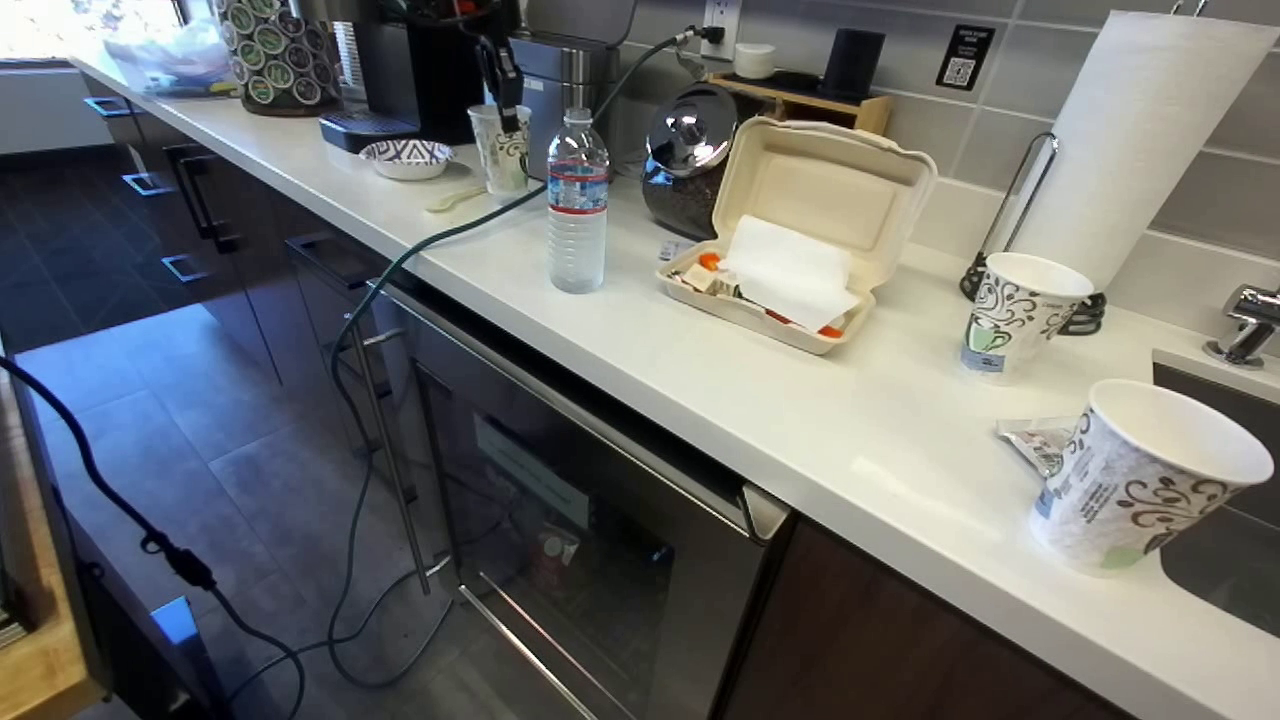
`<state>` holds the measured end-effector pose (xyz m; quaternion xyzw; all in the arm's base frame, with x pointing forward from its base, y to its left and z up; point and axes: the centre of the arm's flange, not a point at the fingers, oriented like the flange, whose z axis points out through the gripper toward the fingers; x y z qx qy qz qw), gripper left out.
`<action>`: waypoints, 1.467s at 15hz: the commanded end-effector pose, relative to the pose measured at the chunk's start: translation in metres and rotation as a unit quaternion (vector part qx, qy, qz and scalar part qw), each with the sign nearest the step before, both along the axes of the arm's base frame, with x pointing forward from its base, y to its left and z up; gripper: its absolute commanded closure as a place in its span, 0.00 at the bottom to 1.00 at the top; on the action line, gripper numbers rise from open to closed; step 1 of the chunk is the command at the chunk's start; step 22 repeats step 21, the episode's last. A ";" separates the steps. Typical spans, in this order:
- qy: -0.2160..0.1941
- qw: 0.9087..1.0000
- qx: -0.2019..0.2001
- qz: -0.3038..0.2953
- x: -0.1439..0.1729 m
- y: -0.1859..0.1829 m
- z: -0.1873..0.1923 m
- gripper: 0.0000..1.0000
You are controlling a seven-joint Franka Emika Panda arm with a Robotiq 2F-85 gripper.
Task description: Place one coffee cup on the left side of the counter.
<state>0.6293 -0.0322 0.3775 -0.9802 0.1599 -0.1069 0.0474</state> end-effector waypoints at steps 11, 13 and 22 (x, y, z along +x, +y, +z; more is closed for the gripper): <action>0.008 1.000 0.007 0.001 0.005 0.011 -0.011 0.51; 0.004 1.000 0.009 0.000 0.000 0.009 0.001 0.35; 0.064 0.997 -0.021 0.049 -0.038 0.011 0.053 0.01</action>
